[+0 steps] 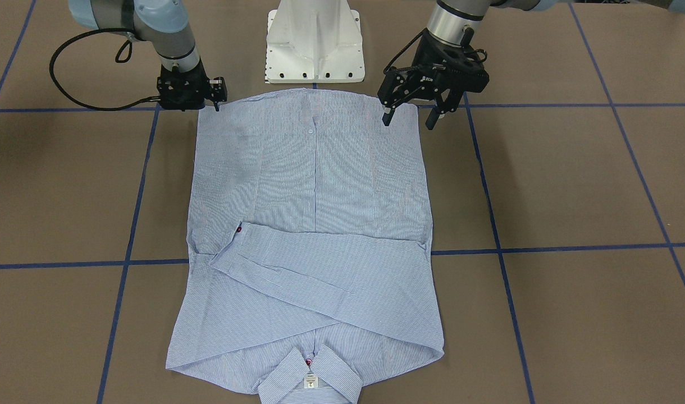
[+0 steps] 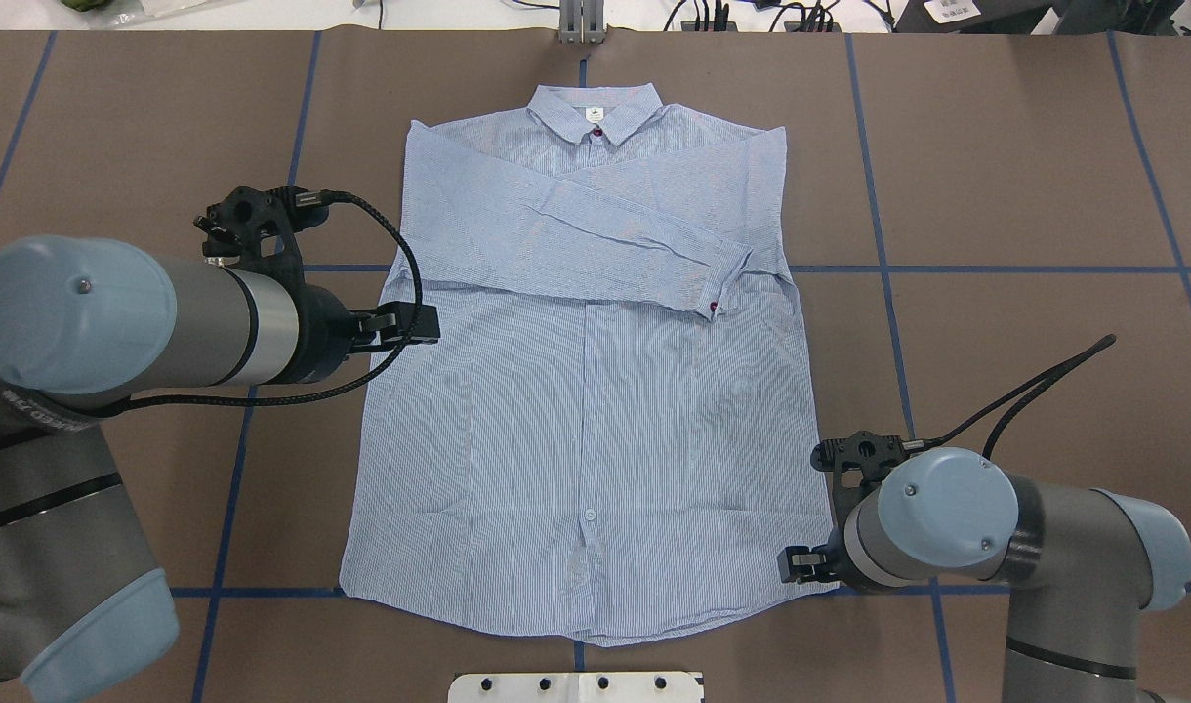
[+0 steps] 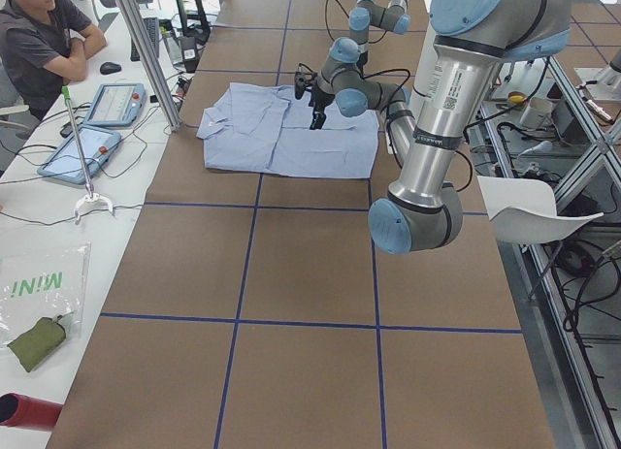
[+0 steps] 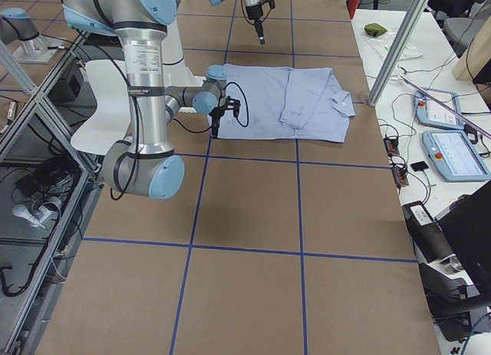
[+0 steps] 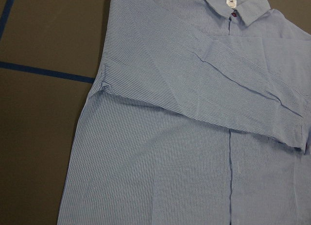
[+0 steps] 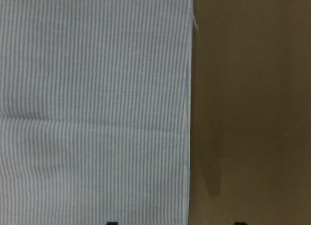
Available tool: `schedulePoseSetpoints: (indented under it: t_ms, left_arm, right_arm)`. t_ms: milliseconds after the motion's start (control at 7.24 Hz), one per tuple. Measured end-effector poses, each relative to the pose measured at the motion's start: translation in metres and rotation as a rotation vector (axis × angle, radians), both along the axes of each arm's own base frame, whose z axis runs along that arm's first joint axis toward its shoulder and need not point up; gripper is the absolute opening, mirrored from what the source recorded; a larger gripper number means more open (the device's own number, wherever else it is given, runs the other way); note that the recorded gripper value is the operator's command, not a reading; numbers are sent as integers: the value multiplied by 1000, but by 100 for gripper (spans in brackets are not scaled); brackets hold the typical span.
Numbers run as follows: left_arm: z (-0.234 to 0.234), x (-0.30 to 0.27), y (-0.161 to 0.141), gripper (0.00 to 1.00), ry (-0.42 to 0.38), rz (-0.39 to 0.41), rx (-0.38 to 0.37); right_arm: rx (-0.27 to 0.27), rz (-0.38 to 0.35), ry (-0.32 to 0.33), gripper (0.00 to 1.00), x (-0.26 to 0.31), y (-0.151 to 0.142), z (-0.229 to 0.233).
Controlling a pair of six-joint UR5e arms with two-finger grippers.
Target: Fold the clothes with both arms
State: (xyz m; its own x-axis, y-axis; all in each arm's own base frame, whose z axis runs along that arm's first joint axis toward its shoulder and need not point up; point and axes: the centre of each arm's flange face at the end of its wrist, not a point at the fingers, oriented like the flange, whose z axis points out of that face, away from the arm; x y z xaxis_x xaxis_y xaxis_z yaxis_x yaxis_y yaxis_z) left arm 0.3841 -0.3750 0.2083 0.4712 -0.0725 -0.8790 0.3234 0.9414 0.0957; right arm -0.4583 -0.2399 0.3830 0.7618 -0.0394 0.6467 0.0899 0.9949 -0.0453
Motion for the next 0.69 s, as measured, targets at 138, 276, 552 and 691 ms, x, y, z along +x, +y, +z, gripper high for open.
schedulePoseSetpoints:
  t_ms: [138, 276, 552, 691]
  left_arm:
    - [1, 0, 0, 100, -1, 0, -1]
    - [1, 1, 0, 100, -2, 0, -1]
    - [1, 1, -1, 100, -3, 0, -2]
    - [2, 2, -1, 100, -4, 0, -2]
  right_arm:
    - [-3, -9, 4, 53, -3, 3, 2]
    - [-5, -15, 5, 50, -4, 5, 3]
    - [-7, -22, 4, 46, -5, 8, 3]
    - [-8, -23, 2, 46, -4, 8, 2]
